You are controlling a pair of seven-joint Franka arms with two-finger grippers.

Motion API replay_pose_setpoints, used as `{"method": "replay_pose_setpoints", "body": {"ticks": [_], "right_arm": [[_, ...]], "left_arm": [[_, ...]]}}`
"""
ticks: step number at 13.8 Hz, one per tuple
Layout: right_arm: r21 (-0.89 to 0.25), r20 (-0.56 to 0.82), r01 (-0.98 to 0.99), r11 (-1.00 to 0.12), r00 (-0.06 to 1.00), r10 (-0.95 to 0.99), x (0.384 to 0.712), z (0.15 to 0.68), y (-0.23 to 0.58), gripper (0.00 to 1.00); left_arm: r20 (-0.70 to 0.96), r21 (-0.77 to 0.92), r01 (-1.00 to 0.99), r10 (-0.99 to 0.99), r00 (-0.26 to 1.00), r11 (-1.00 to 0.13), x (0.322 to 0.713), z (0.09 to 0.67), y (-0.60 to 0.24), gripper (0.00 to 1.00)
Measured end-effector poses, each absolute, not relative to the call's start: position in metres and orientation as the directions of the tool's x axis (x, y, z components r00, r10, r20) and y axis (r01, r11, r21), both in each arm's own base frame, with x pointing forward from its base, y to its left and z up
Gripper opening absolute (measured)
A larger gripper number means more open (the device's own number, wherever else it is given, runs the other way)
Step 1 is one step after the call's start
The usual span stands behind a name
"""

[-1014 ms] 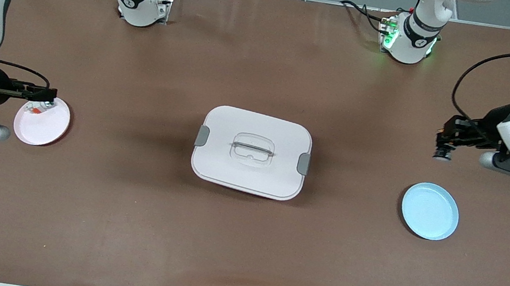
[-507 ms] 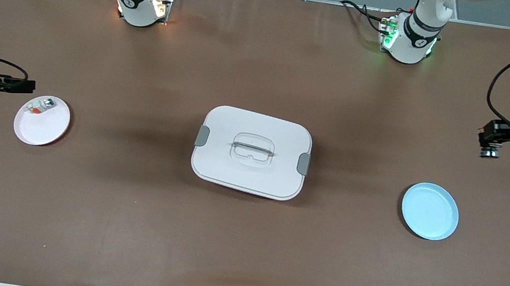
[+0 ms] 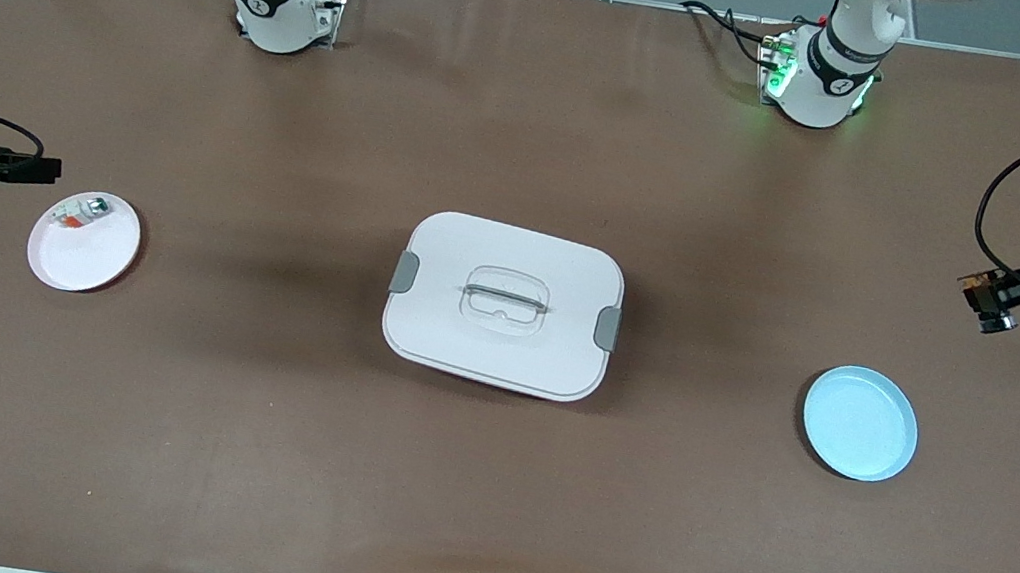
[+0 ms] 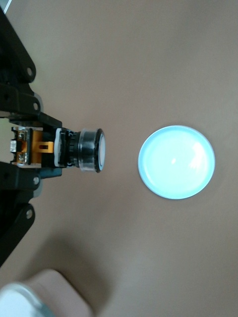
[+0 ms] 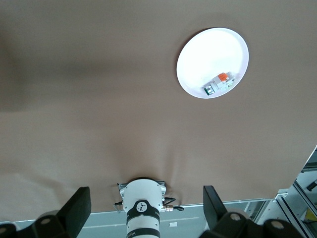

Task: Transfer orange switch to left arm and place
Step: 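Move the switch over the light-blue plate with the left gripper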

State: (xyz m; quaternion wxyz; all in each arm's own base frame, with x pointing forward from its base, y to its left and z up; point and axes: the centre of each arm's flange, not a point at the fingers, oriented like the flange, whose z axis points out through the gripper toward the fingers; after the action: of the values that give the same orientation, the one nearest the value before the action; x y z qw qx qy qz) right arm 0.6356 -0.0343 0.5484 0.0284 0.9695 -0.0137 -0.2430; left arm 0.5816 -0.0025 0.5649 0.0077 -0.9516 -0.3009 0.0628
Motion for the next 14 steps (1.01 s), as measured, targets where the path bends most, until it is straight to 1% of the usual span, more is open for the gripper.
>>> {"method": "replay_pose_setpoints", "body": {"ticks": [3, 5, 6, 10, 14], "right_arm": [[0.06, -0.436, -0.013, -0.998, 0.899, -0.038, 0.626, 0.573, -0.033, 1.0], [0.058, -0.417, -0.01, -0.998, 0.908, -0.033, 0.621, 0.587, -0.031, 1.0], [0.058, -0.406, -0.01, -0.998, 0.913, -0.033, 0.618, 0.595, -0.03, 1.0], [0.052, -0.377, -0.018, -0.998, 0.926, -0.036, 0.599, 0.627, -0.033, 1.0], [0.047, -0.364, -0.007, -0.999, 0.931, -0.024, 0.595, 0.636, -0.027, 1.0]], "left_arm": [[-0.056, -0.038, 0.809, 0.809, 0.585, -0.587, 0.591, 0.551, -0.004, 0.34], [-0.038, -0.024, 0.896, 0.896, 0.442, -0.443, 0.594, 0.537, -0.006, 0.34], [-0.035, -0.023, 0.917, 0.917, 0.398, -0.399, 0.595, 0.528, -0.006, 0.34], [-0.03, -0.025, 0.947, 0.947, 0.321, -0.322, 0.593, 0.482, -0.004, 0.34], [0.017, 0.001, 0.966, 0.966, 0.258, -0.258, 0.591, 0.434, 0.014, 0.34]]}}
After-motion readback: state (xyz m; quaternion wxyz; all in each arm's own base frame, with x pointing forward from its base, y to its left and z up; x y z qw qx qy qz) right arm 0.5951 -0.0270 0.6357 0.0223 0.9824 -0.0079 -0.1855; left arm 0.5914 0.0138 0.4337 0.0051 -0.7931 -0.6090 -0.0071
